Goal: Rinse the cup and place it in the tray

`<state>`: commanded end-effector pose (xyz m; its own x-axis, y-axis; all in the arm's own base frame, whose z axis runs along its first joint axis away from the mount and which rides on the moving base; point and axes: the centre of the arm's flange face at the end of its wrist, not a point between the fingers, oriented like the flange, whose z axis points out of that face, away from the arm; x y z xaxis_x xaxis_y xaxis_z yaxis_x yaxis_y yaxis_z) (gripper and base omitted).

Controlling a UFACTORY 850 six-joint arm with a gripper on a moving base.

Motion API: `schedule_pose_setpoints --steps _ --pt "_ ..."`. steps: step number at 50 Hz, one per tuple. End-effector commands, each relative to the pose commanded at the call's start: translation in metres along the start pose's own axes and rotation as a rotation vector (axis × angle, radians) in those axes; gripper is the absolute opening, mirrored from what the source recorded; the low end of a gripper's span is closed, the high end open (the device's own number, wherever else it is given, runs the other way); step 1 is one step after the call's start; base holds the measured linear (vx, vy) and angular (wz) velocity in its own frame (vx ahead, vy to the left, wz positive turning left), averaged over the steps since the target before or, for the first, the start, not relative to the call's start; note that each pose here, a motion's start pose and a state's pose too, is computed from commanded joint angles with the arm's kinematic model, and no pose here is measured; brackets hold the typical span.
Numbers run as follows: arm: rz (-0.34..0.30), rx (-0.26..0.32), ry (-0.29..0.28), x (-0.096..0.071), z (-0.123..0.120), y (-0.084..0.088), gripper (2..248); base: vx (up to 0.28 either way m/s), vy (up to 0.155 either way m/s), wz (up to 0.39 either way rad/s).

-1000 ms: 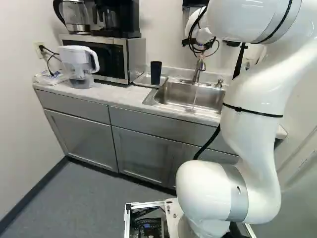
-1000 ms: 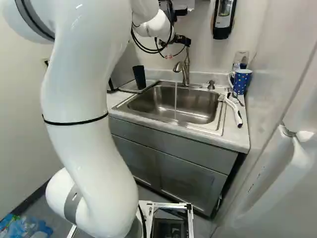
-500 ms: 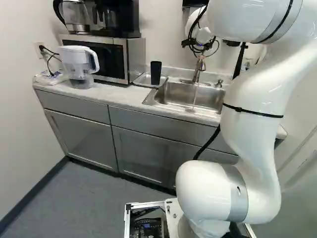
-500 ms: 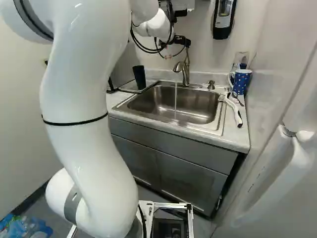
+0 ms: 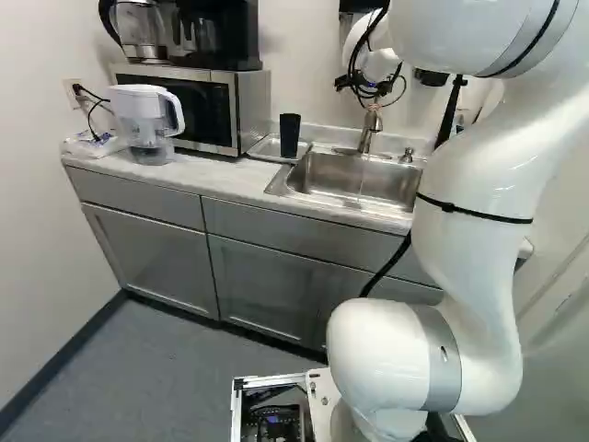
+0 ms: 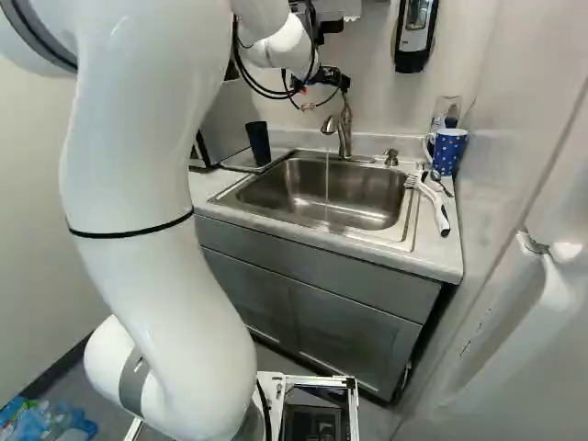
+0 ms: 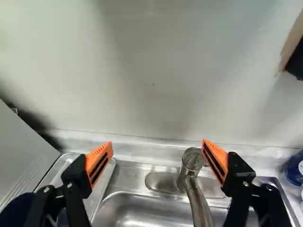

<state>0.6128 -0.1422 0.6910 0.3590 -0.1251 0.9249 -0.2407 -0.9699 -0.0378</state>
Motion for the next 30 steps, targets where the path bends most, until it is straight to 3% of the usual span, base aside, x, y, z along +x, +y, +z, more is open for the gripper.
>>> schedule_pose_setpoints --steps 30 --pt "-0.005 0.01 -0.035 -0.008 -0.015 -0.007 247 0.0 0.0 0.0"
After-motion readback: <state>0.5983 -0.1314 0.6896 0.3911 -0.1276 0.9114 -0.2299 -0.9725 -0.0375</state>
